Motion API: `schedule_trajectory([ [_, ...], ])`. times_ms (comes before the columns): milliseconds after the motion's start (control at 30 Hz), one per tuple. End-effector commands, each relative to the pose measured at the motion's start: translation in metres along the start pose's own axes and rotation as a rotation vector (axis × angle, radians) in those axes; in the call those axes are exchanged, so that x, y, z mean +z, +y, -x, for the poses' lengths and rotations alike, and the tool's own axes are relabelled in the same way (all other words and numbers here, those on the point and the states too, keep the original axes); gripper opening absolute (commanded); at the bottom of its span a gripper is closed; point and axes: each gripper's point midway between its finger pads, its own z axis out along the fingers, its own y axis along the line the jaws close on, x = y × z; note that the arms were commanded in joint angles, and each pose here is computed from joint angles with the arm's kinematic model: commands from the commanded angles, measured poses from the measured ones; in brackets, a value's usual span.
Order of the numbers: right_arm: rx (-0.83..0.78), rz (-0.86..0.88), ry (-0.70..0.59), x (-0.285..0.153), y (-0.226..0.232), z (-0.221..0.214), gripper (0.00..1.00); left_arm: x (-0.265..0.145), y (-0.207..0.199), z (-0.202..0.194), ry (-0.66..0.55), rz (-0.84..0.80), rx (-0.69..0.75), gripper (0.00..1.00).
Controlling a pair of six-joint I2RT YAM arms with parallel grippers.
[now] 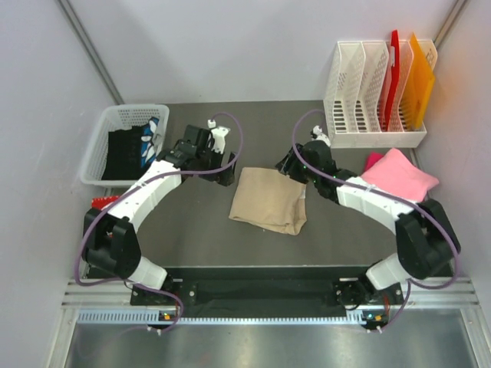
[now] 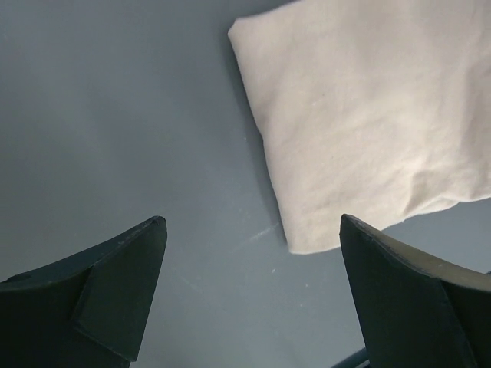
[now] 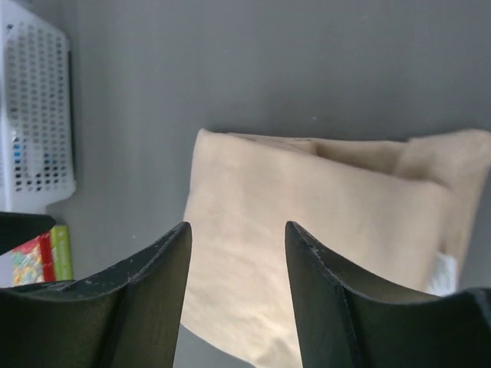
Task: Fold and stack the t-shirts
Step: Fold the tshirt
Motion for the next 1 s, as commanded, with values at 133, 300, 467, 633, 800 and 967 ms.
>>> schedule_trajectory([
  [133, 0.134, 0.24, 0.195, 0.057, 0.005, -0.01, 0.5, 0.005, -0.012, 0.03, -0.106, -0.078, 0.04, 0.97],
  [300, 0.161, 0.096, 0.235, 0.07, -0.043, -0.035, 0.5, 0.012, -0.013, 0.026, -0.089, -0.098, 0.068, 0.95],
  [467, 0.191, 0.062, 0.292, 0.081, -0.069, -0.049, 0.56, 0.021, -0.016, 0.02, -0.065, -0.124, 0.073, 0.94],
  [633, 0.09, 0.165, 0.287, 0.067, -0.036, -0.026, 0.61, 0.036, -0.021, 0.014, -0.037, -0.141, 0.088, 0.92],
  [800, 0.04, 0.146, 0.164, 0.017, -0.038, 0.011, 0.67, 0.042, -0.027, 0.014, -0.03, -0.146, 0.127, 0.92],
  [967, 0.069, 0.053, 0.059, -0.021, -0.074, 0.021, 0.68, 0.046, -0.034, 0.018, -0.042, -0.174, 0.135, 0.91],
])
